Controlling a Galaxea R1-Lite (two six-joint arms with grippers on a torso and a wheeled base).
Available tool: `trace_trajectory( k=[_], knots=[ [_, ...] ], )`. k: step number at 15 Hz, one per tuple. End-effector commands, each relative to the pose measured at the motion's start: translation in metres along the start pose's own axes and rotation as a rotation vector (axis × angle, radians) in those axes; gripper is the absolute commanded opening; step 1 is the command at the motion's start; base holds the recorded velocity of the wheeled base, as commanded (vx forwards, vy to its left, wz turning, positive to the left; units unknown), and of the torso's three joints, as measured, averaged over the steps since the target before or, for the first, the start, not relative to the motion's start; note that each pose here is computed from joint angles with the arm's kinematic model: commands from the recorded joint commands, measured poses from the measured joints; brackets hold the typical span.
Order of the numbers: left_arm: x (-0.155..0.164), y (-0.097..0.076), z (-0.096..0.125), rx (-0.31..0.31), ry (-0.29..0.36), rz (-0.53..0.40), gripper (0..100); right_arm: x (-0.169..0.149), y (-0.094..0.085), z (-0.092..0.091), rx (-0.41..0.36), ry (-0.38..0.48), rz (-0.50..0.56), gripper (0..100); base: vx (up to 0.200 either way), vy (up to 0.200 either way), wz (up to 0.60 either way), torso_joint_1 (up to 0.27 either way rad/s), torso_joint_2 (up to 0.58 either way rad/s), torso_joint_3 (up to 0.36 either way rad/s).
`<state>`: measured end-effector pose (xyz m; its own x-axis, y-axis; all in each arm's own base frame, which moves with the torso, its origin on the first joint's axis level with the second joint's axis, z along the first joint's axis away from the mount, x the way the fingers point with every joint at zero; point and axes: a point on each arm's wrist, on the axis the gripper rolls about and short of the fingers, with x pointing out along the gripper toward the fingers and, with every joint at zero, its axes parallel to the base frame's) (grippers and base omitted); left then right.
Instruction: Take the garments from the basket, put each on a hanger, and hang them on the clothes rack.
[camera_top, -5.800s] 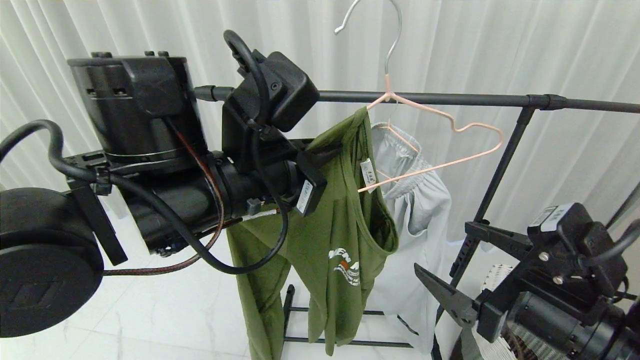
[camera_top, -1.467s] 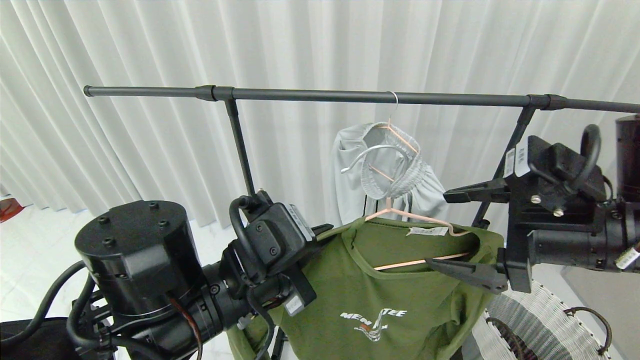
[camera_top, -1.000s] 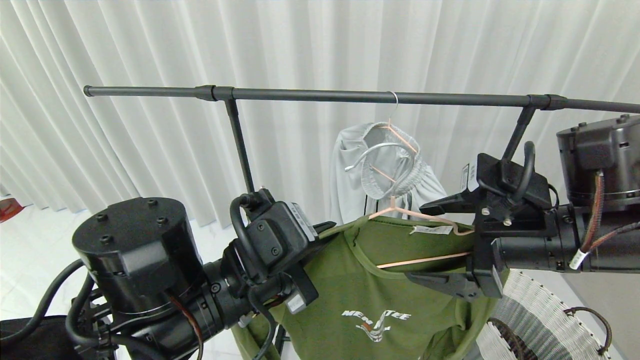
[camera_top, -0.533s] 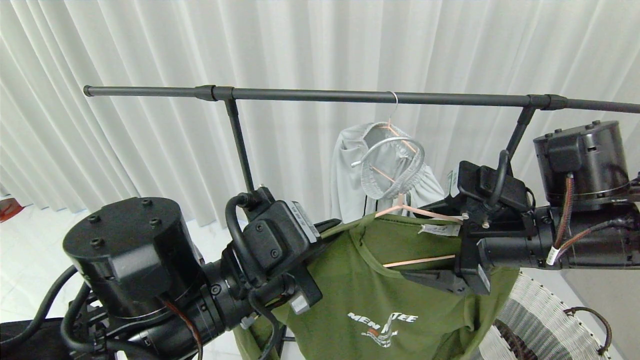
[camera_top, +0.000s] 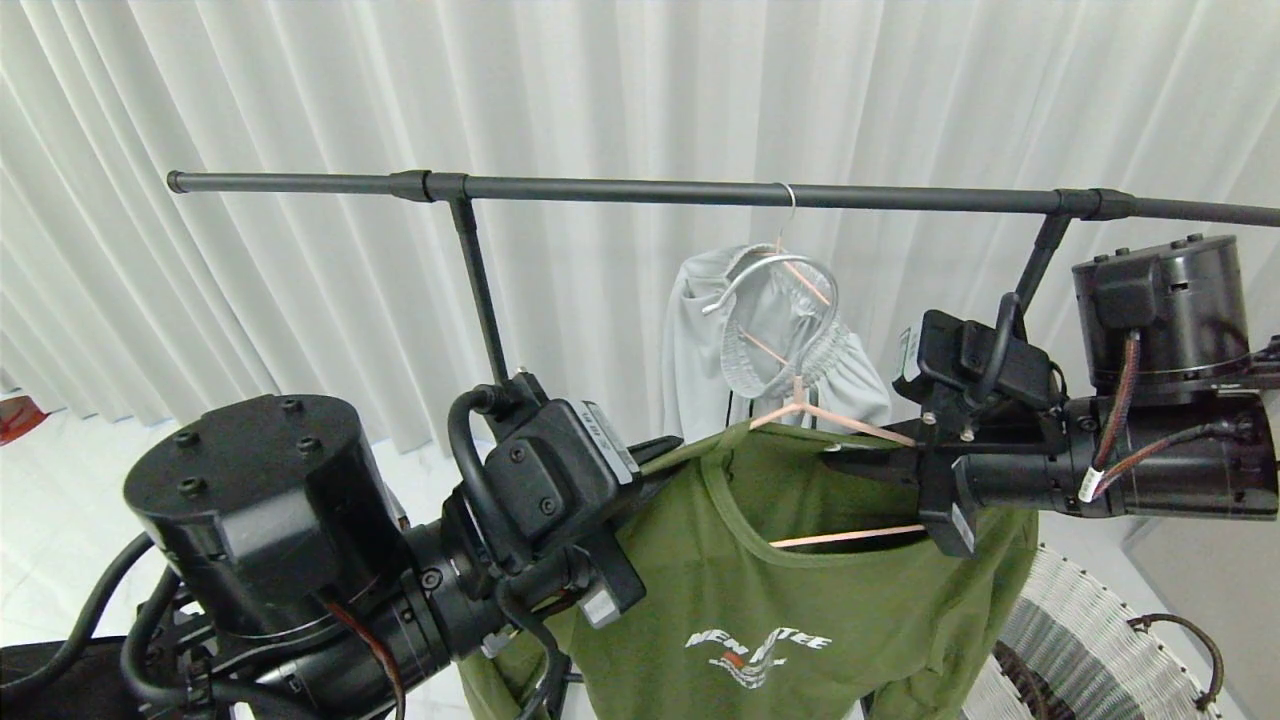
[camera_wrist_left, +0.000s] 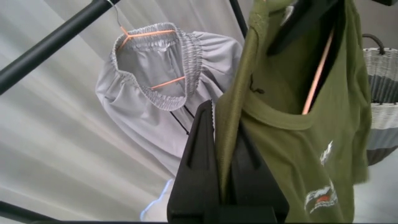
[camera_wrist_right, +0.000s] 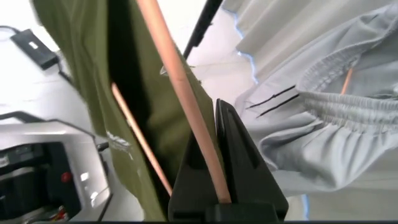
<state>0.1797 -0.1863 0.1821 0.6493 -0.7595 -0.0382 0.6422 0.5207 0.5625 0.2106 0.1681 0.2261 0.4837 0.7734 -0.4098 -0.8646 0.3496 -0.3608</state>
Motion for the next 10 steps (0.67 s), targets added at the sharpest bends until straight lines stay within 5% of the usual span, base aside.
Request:
trace_trajectory(
  k=[1, 2, 10],
  knots=[
    [0.0, 0.0, 0.0, 0.001, 0.002, -0.002, 0, 0.001, 0.0, -0.001, -0.014, -0.007, -0.004, 0, 0.0, 0.0, 0.0, 0.0, 0.0, 0.0],
    [0.0, 0.0, -0.001, 0.001, 0.004, -0.003, 100, 0.001, -0.001, 0.0, -0.026, -0.011, -0.005, 0, 0.0, 0.0, 0.0, 0.0, 0.0, 0.0],
    [-0.026, 0.0, -0.002, -0.035, 0.013, 0.017, 100, -0.023, -0.017, 0.0, -0.206, -0.061, -0.14, 0, 0.0, 0.0, 0.0, 0.0, 0.0, 0.0]
  ],
)
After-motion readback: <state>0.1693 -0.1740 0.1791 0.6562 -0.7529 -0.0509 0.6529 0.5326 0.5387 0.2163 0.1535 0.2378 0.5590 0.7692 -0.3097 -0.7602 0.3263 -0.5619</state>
